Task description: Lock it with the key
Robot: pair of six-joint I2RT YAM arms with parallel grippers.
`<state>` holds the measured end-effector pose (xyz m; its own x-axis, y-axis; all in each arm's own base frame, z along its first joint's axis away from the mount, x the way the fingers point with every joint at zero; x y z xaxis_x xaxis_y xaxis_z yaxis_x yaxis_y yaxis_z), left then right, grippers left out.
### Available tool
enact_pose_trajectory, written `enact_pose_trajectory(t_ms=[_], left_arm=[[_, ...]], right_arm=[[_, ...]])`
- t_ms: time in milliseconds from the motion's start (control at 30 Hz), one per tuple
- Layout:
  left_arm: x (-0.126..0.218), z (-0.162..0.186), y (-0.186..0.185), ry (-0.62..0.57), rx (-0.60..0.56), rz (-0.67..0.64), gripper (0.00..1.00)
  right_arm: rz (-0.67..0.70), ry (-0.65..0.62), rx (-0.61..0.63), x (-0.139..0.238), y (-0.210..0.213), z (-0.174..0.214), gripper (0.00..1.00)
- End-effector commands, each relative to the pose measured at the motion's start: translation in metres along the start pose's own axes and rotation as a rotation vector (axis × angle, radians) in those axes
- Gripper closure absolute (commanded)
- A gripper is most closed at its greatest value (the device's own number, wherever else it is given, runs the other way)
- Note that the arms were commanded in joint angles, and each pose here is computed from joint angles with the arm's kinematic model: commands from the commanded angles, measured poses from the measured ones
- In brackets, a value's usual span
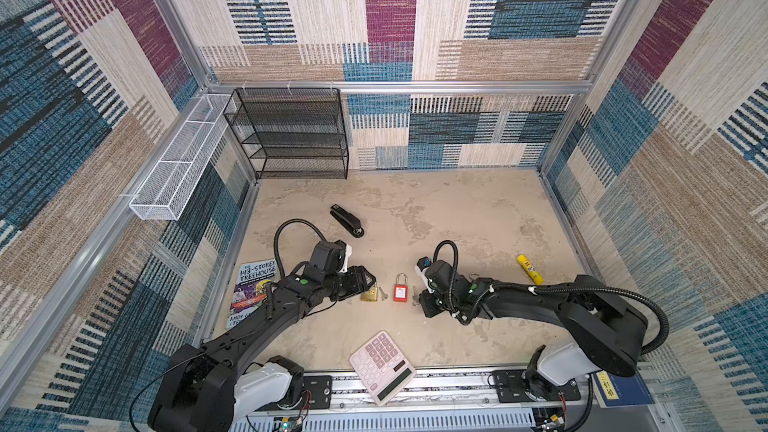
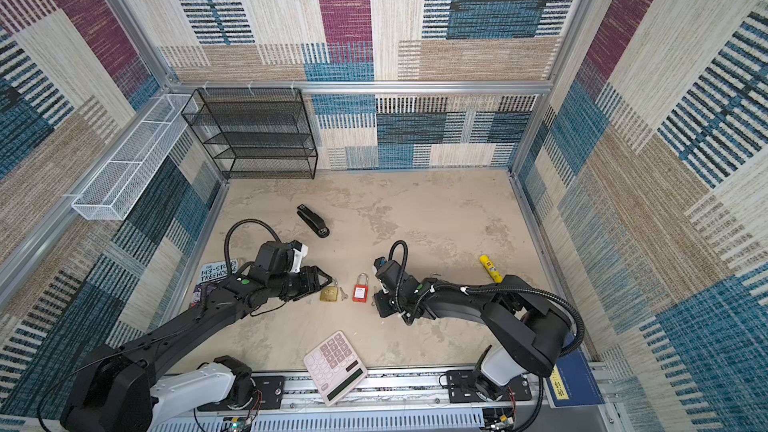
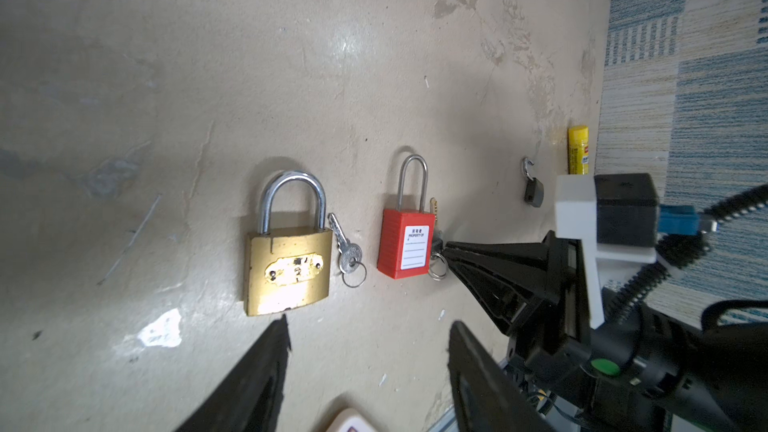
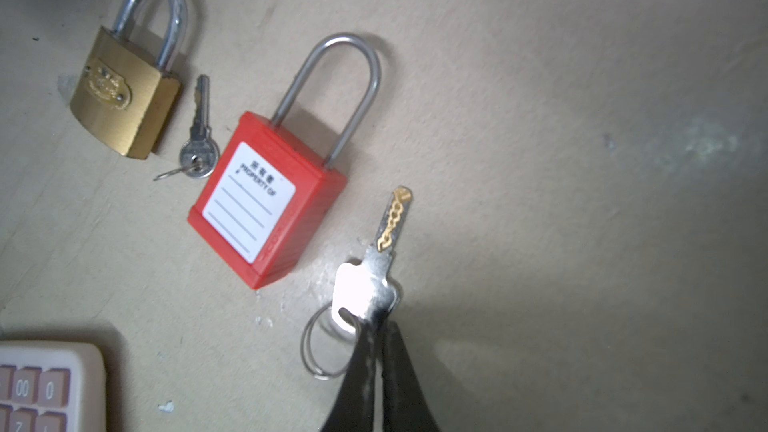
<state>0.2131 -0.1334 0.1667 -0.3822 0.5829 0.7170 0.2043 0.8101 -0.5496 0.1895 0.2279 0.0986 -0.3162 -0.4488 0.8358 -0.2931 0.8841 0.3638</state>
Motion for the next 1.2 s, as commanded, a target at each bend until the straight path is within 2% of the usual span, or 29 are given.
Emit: enact_pose_trajectory(t_ms=[0,267,433,500,567,667,800,1167], left_arm=[[0.002,-0.001,-0.002,-0.001,-0.012,0.005,0.37],[0.0,-0.002,-0.003,0.005,-0.021,0.008,0.37],[0.001,-0.004,-0.005,0.002,-0.031,0.012,0.37],[0.001,-0.005,-0.006,0.002,-0.033,0.011,0.37],[0.0,-0.005,-0.006,0.005,-0.034,0.012,0.37],[-0.001,-0.006,-0.008,0.008,-0.038,0.015,0.37],[-0.002,-0.006,-0.009,0.011,-0.042,0.016,0.37],[-0.002,-0.004,-0.01,0.017,-0.041,0.011,0.37]], right_arm=[[-0.023,-0.025,-0.003,0.004,0.004,-0.005,0.9],[0.004,-0.071,-0.037,0.015,0.0,-0.01,0.9],[0.083,-0.159,-0.143,0.04,-0.021,-0.024,0.81],[0.108,-0.193,-0.204,0.052,-0.036,-0.031,0.74],[0.127,-0.224,-0.261,0.062,-0.052,-0.036,0.55],[0.158,-0.255,-0.32,0.072,-0.076,-0.039,0.46],[0.194,-0.271,-0.368,0.078,-0.104,-0.046,0.35],[0.231,-0.223,-0.431,0.07,-0.141,-0.059,0.21]])
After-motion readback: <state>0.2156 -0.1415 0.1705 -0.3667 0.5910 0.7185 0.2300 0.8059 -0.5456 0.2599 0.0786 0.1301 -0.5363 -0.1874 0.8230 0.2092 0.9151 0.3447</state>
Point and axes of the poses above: each gripper's point midway between its finger pads, its own x axis back along the fingers, its own y axis along the line the jaws close on, z = x × y, the point moved 9 cm from there along x, back along the fingers, and after that the axes turned 12 degrees about -x, right-handed, at the moved point
